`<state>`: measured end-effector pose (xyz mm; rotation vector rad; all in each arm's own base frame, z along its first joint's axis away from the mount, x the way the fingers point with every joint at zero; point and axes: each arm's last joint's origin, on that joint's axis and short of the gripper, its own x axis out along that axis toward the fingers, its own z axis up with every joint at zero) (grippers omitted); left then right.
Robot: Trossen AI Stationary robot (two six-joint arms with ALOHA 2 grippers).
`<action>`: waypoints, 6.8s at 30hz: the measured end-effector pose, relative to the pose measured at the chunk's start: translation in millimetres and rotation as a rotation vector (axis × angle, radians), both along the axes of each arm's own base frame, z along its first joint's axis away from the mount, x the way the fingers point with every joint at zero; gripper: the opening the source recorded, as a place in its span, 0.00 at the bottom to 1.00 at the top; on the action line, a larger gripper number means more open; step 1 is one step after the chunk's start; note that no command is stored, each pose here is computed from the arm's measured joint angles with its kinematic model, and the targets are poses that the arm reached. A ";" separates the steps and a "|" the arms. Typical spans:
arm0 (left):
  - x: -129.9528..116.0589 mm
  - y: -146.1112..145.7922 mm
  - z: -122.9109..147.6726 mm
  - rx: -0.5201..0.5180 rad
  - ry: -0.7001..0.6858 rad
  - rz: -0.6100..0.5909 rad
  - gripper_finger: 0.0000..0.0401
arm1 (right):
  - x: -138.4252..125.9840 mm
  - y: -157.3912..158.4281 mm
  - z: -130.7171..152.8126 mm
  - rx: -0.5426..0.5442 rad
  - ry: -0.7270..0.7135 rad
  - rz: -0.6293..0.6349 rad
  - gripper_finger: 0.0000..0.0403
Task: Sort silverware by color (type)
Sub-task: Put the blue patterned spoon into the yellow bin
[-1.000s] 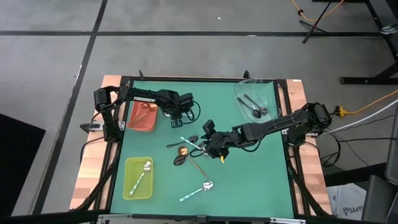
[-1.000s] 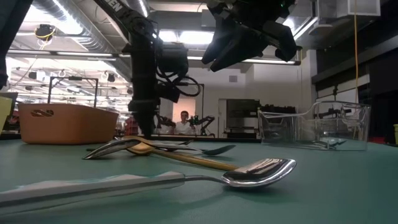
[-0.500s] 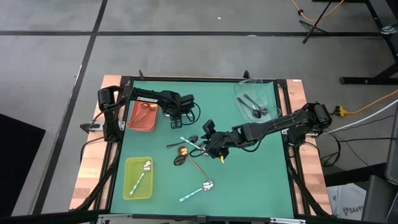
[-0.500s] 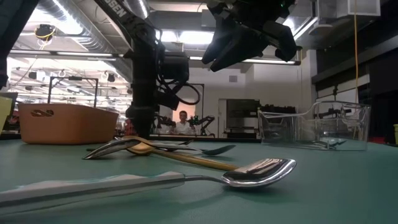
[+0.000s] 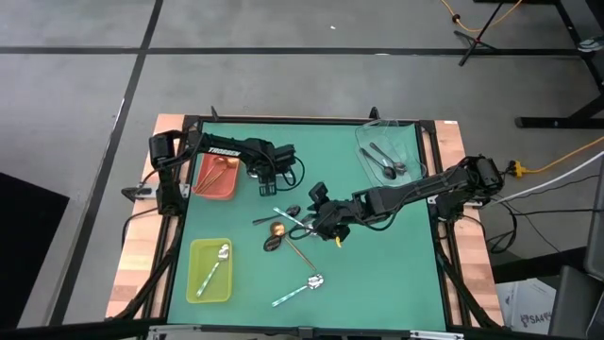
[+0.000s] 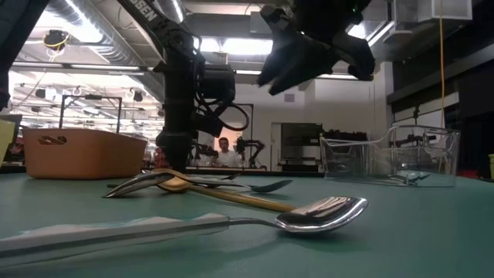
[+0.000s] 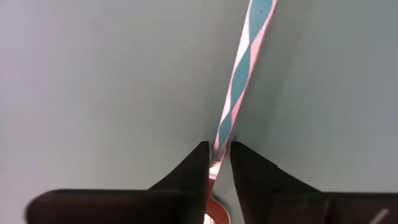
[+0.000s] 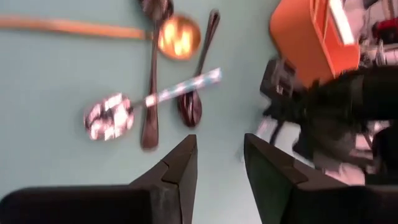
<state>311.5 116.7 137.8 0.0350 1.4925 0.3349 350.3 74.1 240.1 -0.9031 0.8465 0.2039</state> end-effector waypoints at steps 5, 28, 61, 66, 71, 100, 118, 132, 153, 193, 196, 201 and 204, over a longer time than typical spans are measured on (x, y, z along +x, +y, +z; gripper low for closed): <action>1.0 -3.5 -0.5 0.004 0.004 -0.012 0.04 | -12.2 -4.7 2.3 -0.014 0.058 -0.104 0.31; 26.1 -41.2 11.7 0.128 -0.032 -0.141 0.03 | -117.7 -36.7 95.5 0.260 -0.052 -0.410 0.31; 88.9 -145.6 110.5 0.507 -0.288 -0.540 0.02 | -72.6 -136.9 60.6 1.225 0.141 -0.779 0.31; 88.8 -150.5 110.7 0.506 -0.294 -0.550 0.02 | -60.3 -139.5 53.5 1.267 0.133 -0.784 0.31; 88.6 -150.8 111.2 0.533 -0.289 -0.538 0.02 | -51.3 -142.1 47.0 1.267 0.118 -0.781 0.31; 90.2 -131.7 112.4 0.580 -0.252 -0.523 0.04 | -41.8 -144.1 36.0 1.278 0.143 -0.776 0.31; 89.9 -130.7 113.2 0.619 -0.239 -0.504 0.04 | -41.7 -145.5 34.5 1.247 0.127 -0.806 0.06; 89.7 -130.2 113.1 0.622 -0.236 -0.501 0.06 | -41.5 -147.1 33.9 1.180 0.092 -0.822 0.01; 89.4 -143.5 113.2 0.598 -0.281 -0.487 0.13 | -45.4 -166.8 32.1 0.878 -0.079 -0.996 0.00; -51.5 -181.6 159.9 0.484 -0.902 0.488 0.14 | -33.5 -208.6 46.4 0.851 -0.623 -0.258 0.00; -48.6 -179.2 151.4 0.464 -0.930 0.528 0.14 | -33.5 -208.6 46.2 0.850 -0.626 -0.256 0.00; -45.0 -174.1 139.4 0.444 -0.951 0.562 0.14 | -33.4 -208.7 46.4 0.850 -0.627 -0.255 0.00; -41.7 -168.1 137.5 0.440 -0.973 0.597 0.14 | -33.4 -208.7 46.5 0.849 -0.627 -0.255 0.01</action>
